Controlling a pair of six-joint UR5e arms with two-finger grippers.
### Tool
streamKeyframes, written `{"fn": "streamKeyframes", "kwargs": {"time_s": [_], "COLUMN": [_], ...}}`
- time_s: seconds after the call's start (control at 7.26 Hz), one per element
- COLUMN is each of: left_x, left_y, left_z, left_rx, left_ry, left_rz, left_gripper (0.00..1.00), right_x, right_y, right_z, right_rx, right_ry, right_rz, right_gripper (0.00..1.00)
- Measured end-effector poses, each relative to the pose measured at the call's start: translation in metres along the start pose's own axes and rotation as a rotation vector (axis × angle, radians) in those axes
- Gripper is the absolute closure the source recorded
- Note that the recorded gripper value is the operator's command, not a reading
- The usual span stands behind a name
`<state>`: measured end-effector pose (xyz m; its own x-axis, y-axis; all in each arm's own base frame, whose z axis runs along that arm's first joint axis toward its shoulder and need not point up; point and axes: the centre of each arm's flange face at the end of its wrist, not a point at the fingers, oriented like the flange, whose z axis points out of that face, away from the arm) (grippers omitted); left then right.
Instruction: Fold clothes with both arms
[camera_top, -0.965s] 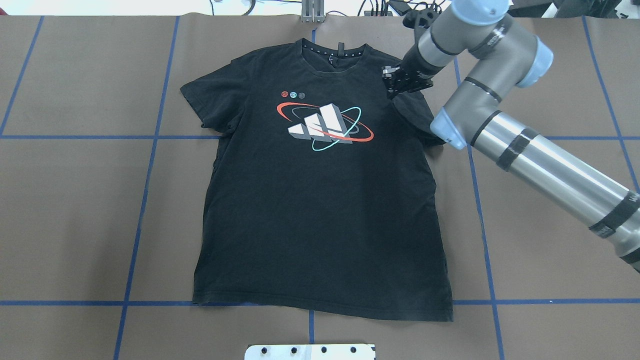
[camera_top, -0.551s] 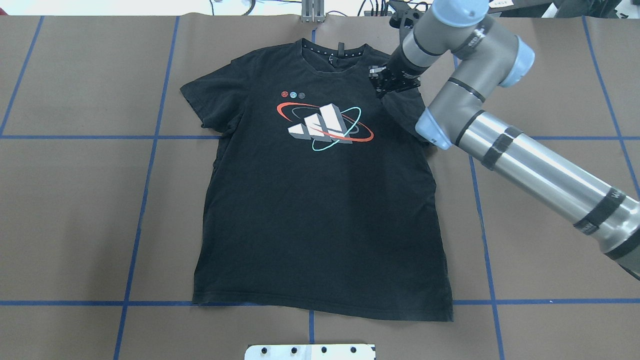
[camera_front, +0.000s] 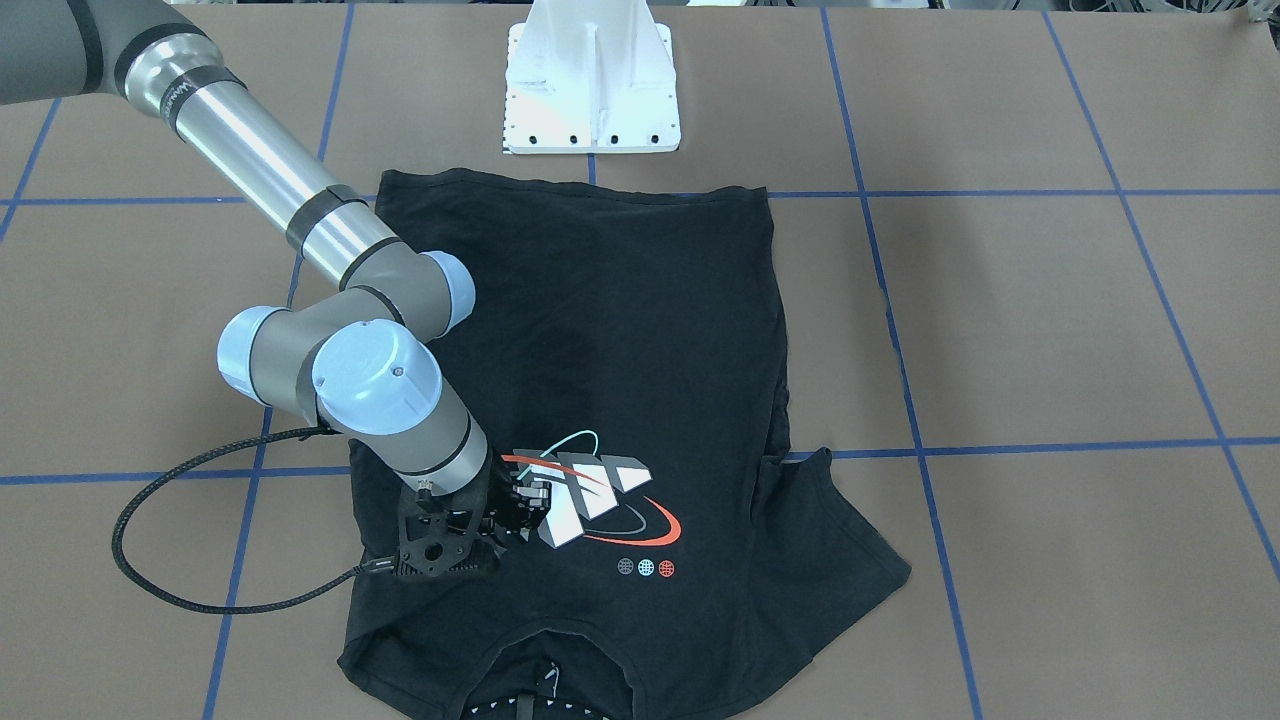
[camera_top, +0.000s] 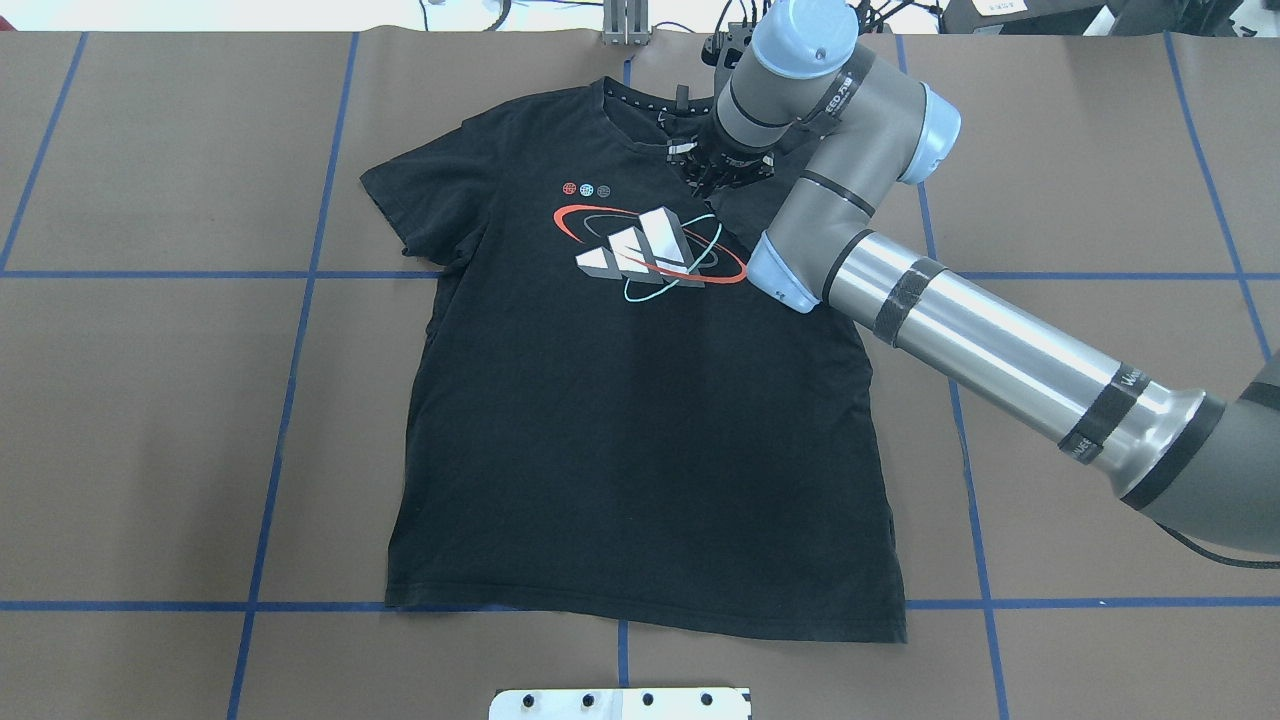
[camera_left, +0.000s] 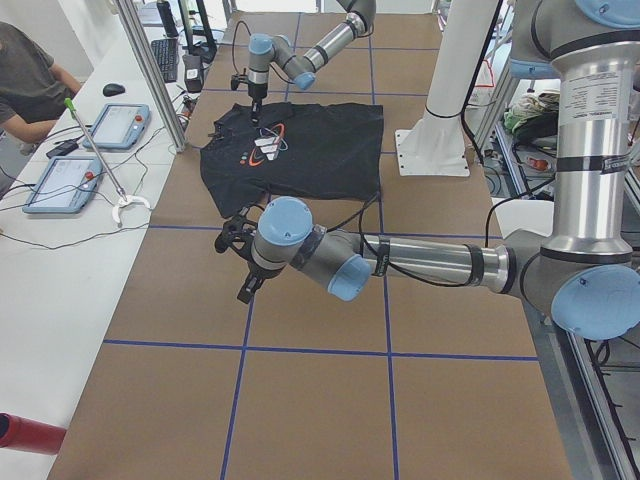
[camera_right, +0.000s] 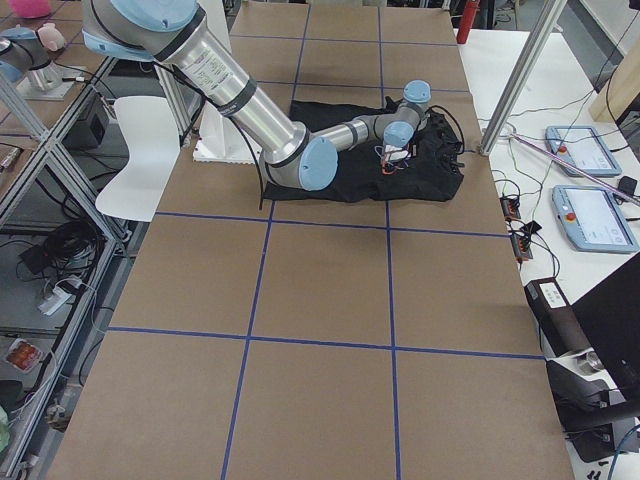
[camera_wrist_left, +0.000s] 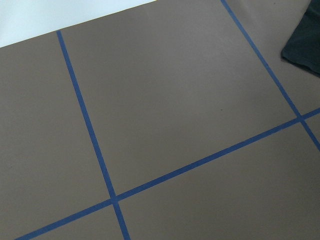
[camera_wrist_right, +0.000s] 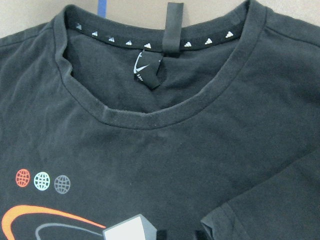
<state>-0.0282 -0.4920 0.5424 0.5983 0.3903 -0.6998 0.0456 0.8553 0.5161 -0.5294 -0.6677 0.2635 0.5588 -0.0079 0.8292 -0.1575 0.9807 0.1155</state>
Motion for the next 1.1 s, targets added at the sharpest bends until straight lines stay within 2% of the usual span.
{"fn": "streamKeyframes", "kwargs": {"time_s": [0.14,0.41,0.55,0.83,0.96,1.1], "left_x": [0.026,0.089,0.120,0.176,0.195,0.217], "left_y": [-0.017,-0.078,-0.108,-0.145,-0.157,-0.170], "left_z": [0.016,0.073,0.110,0.186,0.220,0.254], "left_rx": [0.021,0.016,-0.001,-0.057,-0.094,-0.130], "left_ry": [0.037,0.126,0.147,0.163,0.174,0.187], "left_rz": [-0.019,0.006,0.041,0.084,0.086,0.092], "left_gripper": [0.03,0.03,0.03,0.04,0.10,0.11], "right_x": [-0.002,0.028,0.050,0.102,0.127,0.145], "right_y": [0.004,0.024,0.037,0.065,0.082,0.097], "right_z": [-0.008,-0.029,-0.039,-0.063,-0.080,-0.095], "right_rx": [0.001,-0.024,-0.035,-0.042,-0.036,-0.029], "right_ry": [-0.018,-0.065,-0.082,-0.104,-0.112,-0.120], "right_rz": [-0.007,-0.016,-0.018,-0.016,-0.017,-0.019], "right_gripper": [0.00,0.00,0.00,0.00,0.00,0.00]}}
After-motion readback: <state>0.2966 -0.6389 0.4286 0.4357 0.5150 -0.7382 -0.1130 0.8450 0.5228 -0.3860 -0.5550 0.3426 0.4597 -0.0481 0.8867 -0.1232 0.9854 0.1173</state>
